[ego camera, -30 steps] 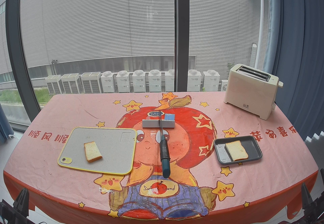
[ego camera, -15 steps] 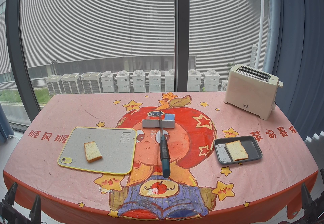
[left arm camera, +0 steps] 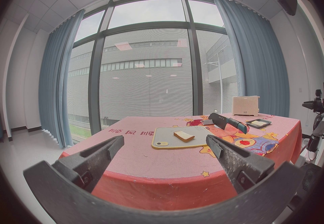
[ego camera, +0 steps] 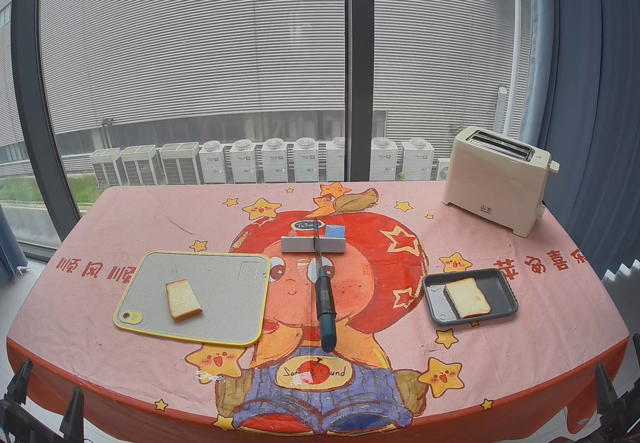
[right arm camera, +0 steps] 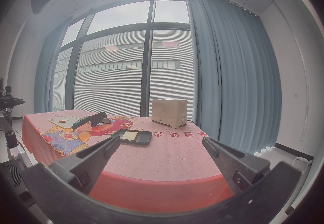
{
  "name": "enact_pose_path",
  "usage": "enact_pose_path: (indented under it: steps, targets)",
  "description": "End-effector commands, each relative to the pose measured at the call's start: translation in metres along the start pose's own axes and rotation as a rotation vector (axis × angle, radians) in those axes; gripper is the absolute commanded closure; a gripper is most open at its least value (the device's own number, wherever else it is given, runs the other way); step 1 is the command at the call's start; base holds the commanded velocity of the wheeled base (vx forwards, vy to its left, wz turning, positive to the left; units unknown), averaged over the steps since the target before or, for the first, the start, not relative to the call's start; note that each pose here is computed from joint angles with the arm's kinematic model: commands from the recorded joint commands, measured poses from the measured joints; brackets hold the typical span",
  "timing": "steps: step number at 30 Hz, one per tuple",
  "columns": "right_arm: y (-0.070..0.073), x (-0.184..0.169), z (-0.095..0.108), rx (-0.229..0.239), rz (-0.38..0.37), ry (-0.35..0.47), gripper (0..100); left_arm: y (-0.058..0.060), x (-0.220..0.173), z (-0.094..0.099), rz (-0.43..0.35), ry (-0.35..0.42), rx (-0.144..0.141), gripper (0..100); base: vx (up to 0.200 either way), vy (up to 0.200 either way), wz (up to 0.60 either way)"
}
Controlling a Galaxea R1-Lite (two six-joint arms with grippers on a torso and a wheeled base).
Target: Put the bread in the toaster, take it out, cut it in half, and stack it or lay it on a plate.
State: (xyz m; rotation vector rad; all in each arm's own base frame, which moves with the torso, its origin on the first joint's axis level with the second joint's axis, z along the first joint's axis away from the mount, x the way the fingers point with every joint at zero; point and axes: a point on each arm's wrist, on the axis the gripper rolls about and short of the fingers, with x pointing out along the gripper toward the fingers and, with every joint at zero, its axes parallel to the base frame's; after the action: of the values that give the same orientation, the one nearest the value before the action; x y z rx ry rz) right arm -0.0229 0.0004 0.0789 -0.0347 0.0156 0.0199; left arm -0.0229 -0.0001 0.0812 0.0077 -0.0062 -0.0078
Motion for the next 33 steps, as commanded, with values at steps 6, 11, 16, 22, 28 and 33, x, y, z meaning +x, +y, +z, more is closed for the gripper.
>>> enact_pose_path:
  steps: [6,11,16,22,28,33]
  targets:
    - [0.0002,0.0001,-0.0047,0.0,0.0,0.001,0,-0.0001,0.0006,-0.0046,-0.008,0.005,0.0,0,0.0,0.0,0.0]
    - [0.0002,0.0001,-0.0045,0.0,0.0,-0.001,0,-0.0001,0.0006,-0.004,-0.007,-0.002,-0.002,0,0.0,0.0,0.0]
    - [0.0002,0.0001,-0.0047,0.0,0.0,0.001,0,0.0,0.0006,-0.004,-0.007,-0.002,0.0,0,0.0,0.0,0.0]
    - [0.0002,0.0001,-0.0047,0.0,0.0,0.001,0,0.0,0.0006,-0.0038,-0.006,-0.003,0.0,0,0.0,0.0,0.0]
    - [0.0002,0.0001,-0.0047,0.0,0.0,0.001,0,0.0,0.0006,-0.0038,-0.004,-0.003,0.0,0,0.0,0.0,0.0]
    - [0.0002,0.0001,-0.0047,0.0,0.0,0.001,0,0.0001,0.0006,-0.0038,-0.001,-0.003,0.0,0,0.0,0.0,0.0]
